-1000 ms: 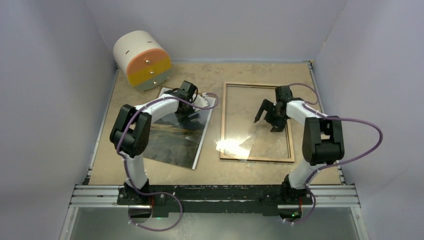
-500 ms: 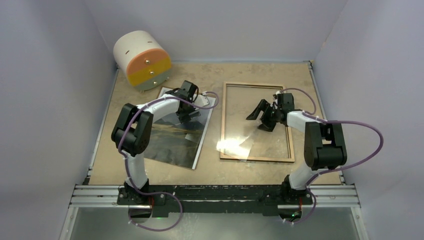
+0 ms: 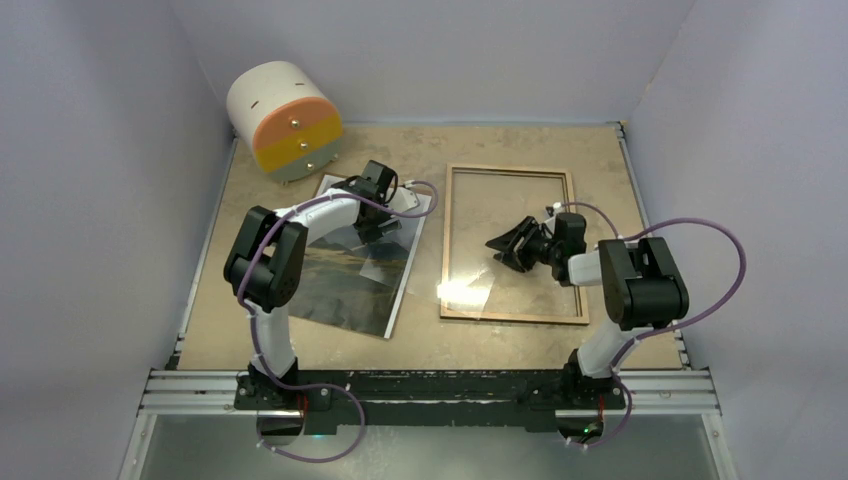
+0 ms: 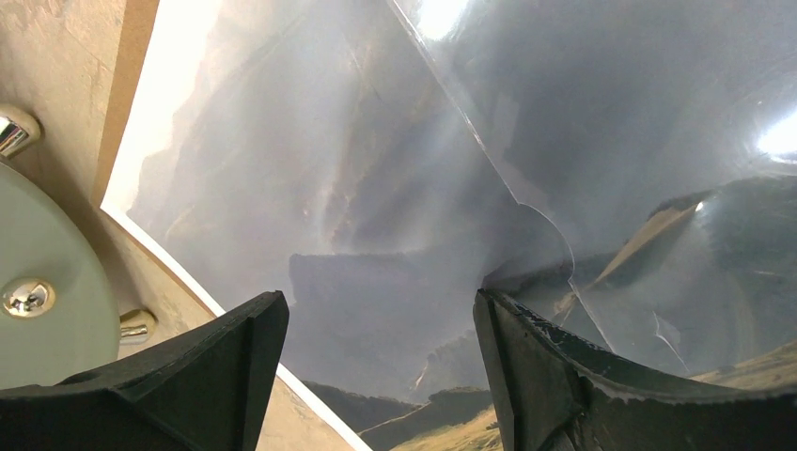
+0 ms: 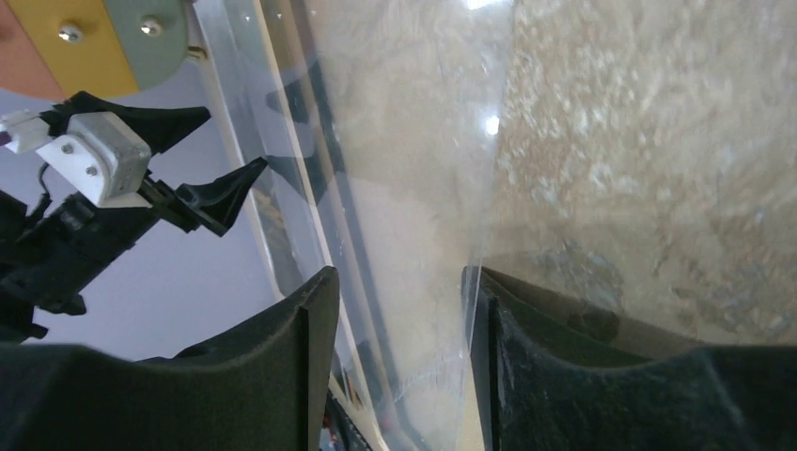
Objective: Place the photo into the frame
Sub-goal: Pick up the photo frame item from the photo frame.
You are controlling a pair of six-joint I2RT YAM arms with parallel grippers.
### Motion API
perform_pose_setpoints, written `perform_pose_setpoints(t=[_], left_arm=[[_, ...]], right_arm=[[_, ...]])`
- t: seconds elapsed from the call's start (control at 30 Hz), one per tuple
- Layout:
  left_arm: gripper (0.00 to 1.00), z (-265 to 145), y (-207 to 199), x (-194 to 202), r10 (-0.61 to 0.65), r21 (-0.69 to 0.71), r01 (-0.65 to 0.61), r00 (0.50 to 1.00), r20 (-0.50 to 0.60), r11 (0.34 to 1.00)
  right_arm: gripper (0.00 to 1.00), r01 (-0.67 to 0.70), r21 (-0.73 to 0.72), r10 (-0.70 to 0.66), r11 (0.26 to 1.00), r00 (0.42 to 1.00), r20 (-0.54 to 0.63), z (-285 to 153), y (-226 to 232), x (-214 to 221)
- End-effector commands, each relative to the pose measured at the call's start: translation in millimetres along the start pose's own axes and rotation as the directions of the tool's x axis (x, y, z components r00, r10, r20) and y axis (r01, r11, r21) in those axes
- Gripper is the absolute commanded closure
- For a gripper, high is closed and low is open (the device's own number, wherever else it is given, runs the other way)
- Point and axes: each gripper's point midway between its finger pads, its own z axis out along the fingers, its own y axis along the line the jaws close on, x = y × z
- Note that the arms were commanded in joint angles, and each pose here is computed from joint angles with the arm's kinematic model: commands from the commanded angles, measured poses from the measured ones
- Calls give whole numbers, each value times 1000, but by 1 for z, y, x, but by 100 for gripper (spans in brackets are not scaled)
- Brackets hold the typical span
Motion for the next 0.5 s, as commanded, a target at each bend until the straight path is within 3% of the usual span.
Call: perform_pose_setpoints(t=[0.0,0.17,0.3,0.47], left_arm=[[23,25,-35,18,19,108,-13,998,-54,994],[23,24,-37,15,28,109,-22,998,-52,994],[23,18,-33,11,26,111,-20,999,-48,994],[22,-6,-9,-14,-17,73,16,1000,16,997]], right_arm=[[49,-69,-116,73,991,997,29,-1,10,6],[65,-33,-225,51,974,996,78,-4,33,-5],[98,4,-200,4,980,999,39,-3,36,-5],[100,191,-57,-187,980,979,77,-19,60,-33]])
